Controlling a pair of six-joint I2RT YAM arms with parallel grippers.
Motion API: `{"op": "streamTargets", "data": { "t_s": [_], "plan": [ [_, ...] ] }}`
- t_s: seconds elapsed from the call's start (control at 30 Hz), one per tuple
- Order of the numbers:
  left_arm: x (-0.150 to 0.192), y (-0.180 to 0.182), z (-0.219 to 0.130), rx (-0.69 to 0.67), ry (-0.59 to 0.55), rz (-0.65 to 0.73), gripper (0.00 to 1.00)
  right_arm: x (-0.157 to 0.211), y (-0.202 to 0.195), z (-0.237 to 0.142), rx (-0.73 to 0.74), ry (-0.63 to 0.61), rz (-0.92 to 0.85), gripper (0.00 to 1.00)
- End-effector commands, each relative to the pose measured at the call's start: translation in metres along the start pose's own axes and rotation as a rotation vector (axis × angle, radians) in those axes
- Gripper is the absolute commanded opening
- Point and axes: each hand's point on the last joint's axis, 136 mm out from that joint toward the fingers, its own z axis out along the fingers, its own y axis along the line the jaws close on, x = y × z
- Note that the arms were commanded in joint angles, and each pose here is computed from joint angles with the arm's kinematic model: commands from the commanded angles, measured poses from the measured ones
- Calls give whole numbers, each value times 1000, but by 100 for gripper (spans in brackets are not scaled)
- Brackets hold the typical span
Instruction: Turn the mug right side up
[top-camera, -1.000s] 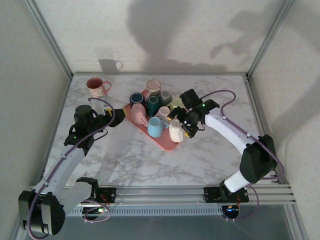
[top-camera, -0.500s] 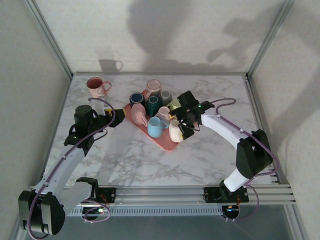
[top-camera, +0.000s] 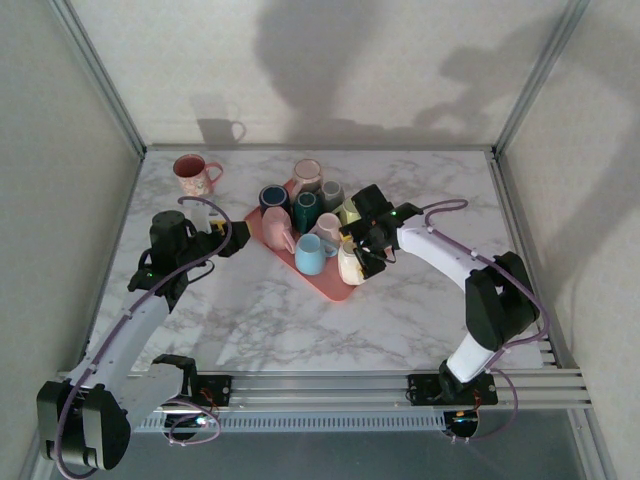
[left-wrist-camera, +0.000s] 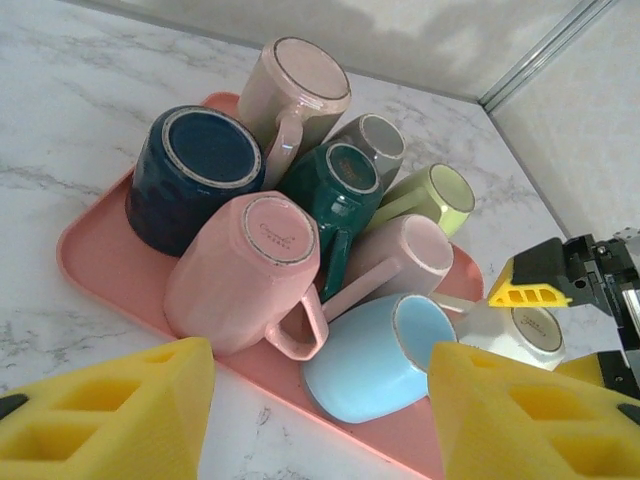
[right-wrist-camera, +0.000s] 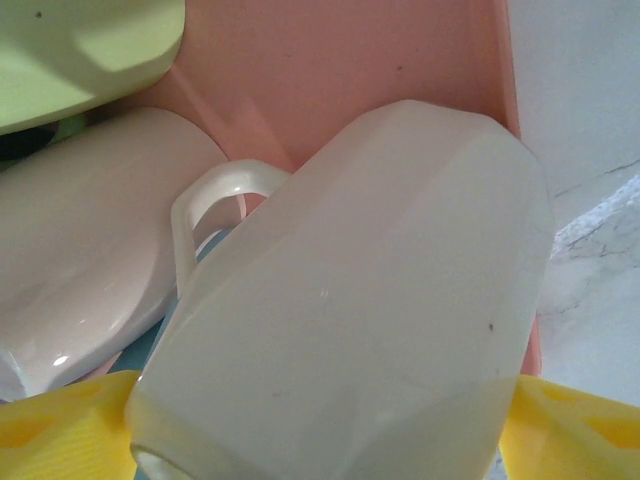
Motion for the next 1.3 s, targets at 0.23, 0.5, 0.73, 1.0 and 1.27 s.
{"op": "streamTargets", "data": {
  "t_s": [0.23, 0.5, 0.73, 1.0, 1.27],
  "plan": [
    [-14, -6, -4, -8, -25, 42, 58, -24, -33, -10, 155, -73, -192, 74],
    [-12, -4, -2, -12, -19, 36, 58, -31, -14, -33, 98, -60, -499, 67],
    [-14, -4, 0, -10, -18, 31, 58, -18, 10, -44, 33, 4, -870, 65],
    [-12, -2, 1, -15, -8, 31, 58, 12, 17, -62, -21, 205, -1285, 67],
    [-13, -4, -2, -19, 1, 40, 57, 18, 5, -62, -13, 329, -1437, 65]
  ]
}}
